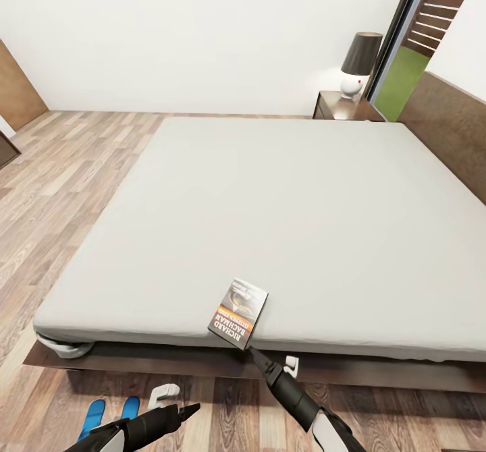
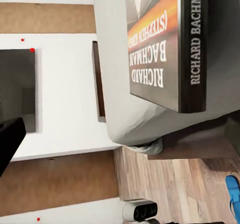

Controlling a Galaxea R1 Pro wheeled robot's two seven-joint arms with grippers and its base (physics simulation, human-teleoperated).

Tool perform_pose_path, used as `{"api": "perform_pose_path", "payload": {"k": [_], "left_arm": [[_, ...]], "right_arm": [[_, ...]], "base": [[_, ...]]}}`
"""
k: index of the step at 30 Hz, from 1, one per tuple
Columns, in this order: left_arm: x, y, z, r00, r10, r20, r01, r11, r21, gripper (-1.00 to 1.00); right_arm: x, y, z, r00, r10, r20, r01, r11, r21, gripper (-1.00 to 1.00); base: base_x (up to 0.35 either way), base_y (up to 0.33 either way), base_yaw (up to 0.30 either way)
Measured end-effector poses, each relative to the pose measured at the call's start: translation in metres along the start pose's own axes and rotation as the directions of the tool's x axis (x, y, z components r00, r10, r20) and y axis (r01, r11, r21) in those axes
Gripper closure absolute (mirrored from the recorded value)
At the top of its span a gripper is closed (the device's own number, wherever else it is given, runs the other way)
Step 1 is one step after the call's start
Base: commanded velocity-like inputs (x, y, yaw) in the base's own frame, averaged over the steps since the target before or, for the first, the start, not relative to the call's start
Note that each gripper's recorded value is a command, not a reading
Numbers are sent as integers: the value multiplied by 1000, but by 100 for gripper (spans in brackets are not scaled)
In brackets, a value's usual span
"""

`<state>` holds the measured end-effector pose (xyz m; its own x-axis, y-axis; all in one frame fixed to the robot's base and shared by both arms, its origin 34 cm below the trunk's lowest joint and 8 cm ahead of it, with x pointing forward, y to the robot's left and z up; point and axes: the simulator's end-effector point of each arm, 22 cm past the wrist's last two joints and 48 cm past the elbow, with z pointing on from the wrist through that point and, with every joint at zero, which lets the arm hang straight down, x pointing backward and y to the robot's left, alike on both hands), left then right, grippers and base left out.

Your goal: In the bedroom, move the book from the bed onto either nightstand, and place the two sandals side by side next to the bed.

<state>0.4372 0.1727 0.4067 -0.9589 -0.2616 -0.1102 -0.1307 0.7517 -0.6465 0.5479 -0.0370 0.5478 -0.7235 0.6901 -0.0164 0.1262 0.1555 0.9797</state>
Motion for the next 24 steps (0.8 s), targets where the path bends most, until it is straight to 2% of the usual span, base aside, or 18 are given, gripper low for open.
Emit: {"api": "perform_pose_path", "payload": {"k": [24], "left_arm": [[0, 0, 0, 1000, 0, 0, 0, 1000, 0, -100]], "right_arm": [[-1, 1, 0, 1000, -3, 1, 3, 1000, -2, -100]], "base": [[0, 5, 0]]}}
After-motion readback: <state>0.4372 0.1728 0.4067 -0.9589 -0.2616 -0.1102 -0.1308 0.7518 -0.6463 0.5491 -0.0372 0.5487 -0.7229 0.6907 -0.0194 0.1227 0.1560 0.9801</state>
